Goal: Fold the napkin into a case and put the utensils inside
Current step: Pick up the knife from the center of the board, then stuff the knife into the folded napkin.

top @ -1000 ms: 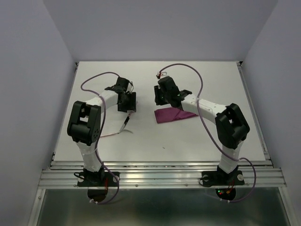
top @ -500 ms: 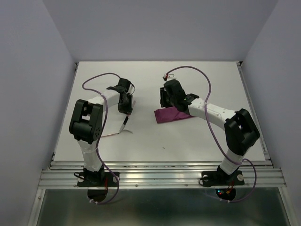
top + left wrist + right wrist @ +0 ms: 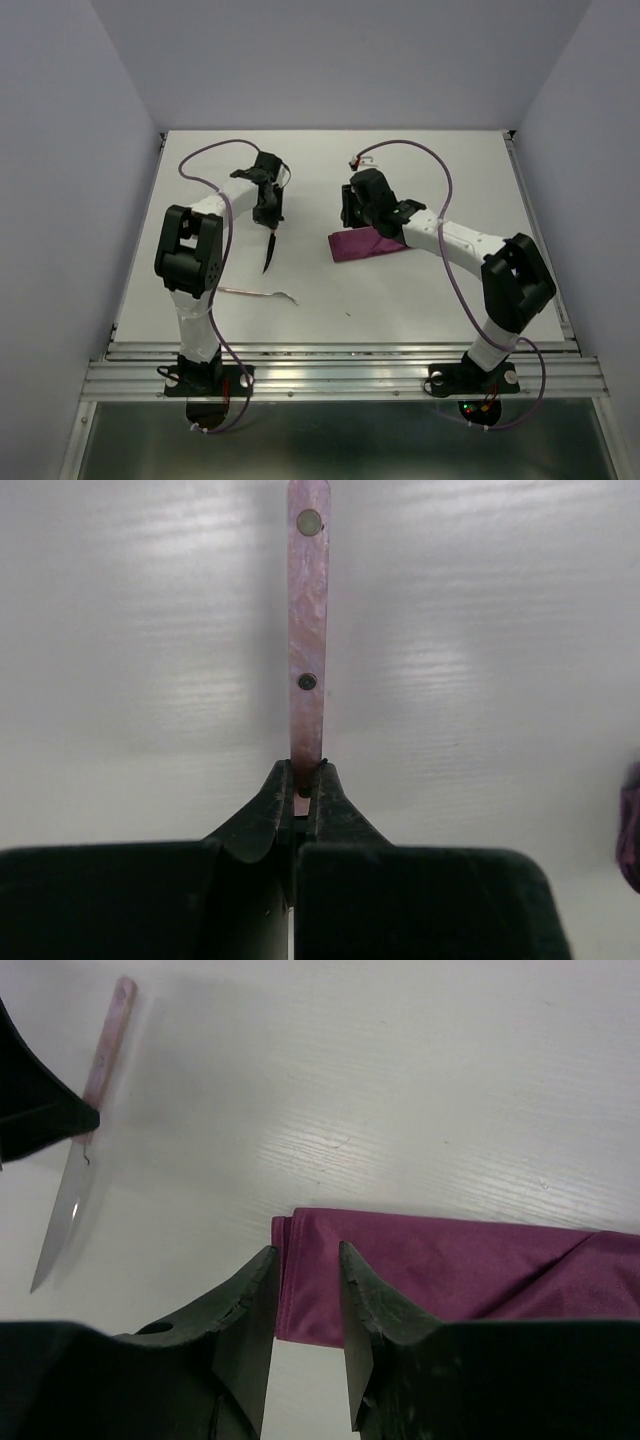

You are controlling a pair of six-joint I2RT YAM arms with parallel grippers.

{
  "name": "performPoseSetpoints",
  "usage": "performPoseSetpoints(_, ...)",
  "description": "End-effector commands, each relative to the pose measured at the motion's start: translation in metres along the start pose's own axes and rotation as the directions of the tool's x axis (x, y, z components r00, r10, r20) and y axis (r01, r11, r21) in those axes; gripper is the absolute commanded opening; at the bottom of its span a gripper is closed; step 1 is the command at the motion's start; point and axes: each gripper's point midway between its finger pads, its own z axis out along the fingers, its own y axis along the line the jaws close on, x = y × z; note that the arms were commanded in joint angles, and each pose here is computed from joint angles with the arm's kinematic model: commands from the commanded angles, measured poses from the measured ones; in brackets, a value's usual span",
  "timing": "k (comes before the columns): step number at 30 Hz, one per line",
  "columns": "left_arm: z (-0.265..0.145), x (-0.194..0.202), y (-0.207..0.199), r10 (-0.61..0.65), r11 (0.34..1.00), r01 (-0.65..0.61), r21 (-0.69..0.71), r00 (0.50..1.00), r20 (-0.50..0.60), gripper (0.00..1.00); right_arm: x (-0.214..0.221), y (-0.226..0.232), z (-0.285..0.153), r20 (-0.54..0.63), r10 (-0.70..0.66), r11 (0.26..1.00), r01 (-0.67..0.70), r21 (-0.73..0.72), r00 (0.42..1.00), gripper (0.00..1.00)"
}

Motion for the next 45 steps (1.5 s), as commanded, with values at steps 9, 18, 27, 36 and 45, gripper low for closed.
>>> performPoseSetpoints(9, -0.086, -0.097, -0.068, 0.241, 0.951, -0.292, 0.107, 0.910, 0.336, 0.00, -0.035, -0.097, -0.025, 0.096, 0.305, 0.948, -0.311, 0.060, 0.947, 0.36)
performPoseSetpoints(18, -0.099, -0.079, -0.159, 0.522, 0.785, -0.610, 0.106, 0.744, 0.416, 0.00, -0.020, -0.189, -0.034, 0.069, 0.484, 0.862, -0.488, 0.135, 0.873, 0.37)
performPoseSetpoints(27, -0.088, -0.049, -0.192, 0.679, 0.650, -0.758, 0.057, 0.613, 0.405, 0.00, 0.015, -0.237, -0.004, -0.007, 0.540, 0.809, -0.516, 0.282, 0.842, 0.36)
performPoseSetpoints(36, -0.086, -0.038, -0.180, 0.725, 0.623, -0.782, -0.019, 0.569, 0.389, 0.00, 0.052, -0.246, 0.016, -0.091, 0.550, 0.802, -0.494, 0.338, 0.830, 0.26)
performPoseSetpoints(45, -0.078, -0.010, -0.179, 0.734, 0.598, -0.800, 0.058, 0.575, 0.361, 0.00, 0.049, -0.219, 0.025, -0.148, 0.534, 0.839, -0.498, 0.222, 0.833, 0.20)
